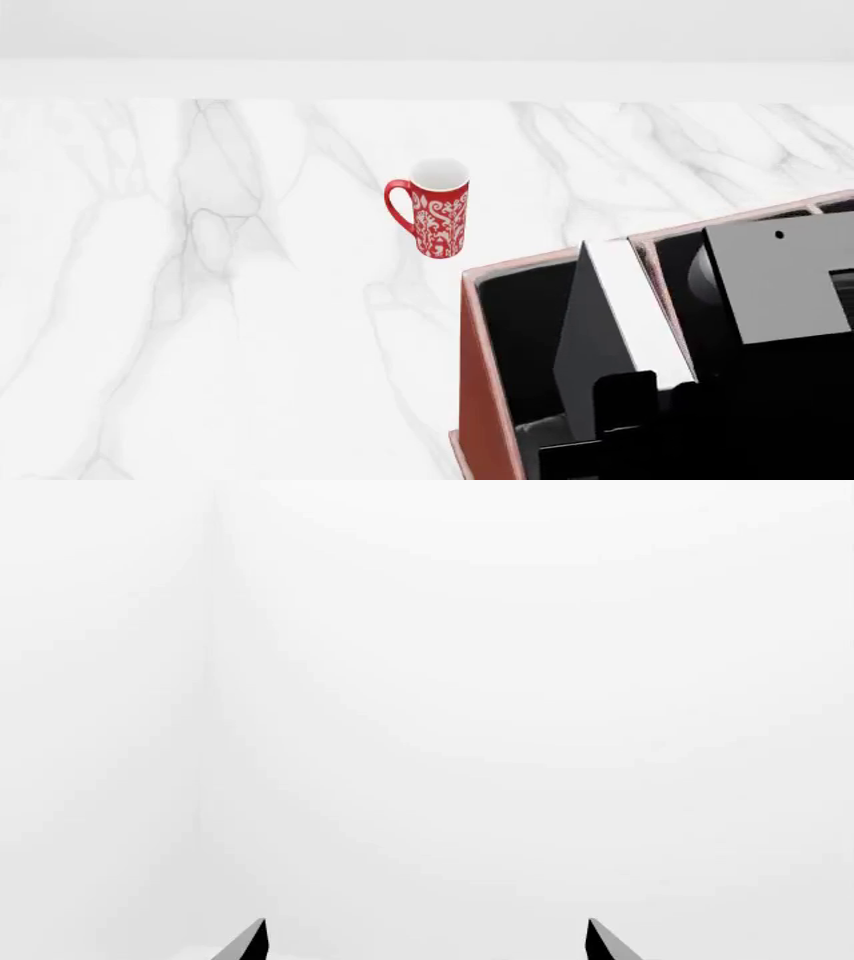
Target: Pick up the book and place it in the left compartment of the caddy.
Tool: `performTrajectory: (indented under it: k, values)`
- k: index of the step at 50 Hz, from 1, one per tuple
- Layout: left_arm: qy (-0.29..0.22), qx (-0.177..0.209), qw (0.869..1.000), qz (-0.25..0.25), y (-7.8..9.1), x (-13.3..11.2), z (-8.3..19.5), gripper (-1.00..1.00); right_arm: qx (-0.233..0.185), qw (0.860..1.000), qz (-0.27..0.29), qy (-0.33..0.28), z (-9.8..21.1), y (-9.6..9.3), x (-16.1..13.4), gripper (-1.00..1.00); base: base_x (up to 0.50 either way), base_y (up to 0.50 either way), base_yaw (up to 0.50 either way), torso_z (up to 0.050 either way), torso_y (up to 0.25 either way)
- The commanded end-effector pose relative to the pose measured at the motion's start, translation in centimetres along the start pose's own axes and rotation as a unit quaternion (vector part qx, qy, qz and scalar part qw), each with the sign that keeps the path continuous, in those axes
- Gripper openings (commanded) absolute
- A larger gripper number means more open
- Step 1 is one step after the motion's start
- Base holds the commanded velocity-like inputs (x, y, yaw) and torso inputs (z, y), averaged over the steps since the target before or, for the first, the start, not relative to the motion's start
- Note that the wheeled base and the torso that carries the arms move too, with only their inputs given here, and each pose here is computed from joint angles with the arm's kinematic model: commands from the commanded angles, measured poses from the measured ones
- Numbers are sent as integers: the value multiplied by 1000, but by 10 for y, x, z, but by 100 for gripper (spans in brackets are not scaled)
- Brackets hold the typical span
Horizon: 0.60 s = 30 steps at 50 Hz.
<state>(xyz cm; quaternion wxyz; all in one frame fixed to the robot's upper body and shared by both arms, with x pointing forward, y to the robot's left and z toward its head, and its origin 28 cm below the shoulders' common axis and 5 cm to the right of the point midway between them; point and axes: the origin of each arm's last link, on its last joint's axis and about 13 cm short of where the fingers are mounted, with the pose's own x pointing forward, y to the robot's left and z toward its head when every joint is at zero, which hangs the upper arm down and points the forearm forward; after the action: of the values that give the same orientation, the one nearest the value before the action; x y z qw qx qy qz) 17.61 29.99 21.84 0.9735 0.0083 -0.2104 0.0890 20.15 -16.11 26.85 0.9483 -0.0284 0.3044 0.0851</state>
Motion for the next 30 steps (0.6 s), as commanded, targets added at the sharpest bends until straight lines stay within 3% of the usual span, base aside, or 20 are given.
performTrajectory:
  k: [1,18,30]
  values:
    - [0,0,1000,0,0,0,0,100,-18,999,-12,-25,6,-6,10,-100,0,0,0,0,0]
    - [-1,0,1000,-1,0,-1,0,100,-39,999,-9,-17,-1,-10,24,-100,0,0,0,0,1]
    - [-1,0,1000,-2,0,-1,0,100,-33,999,1,-22,4,-11,33,-100,0,0,0,1,1]
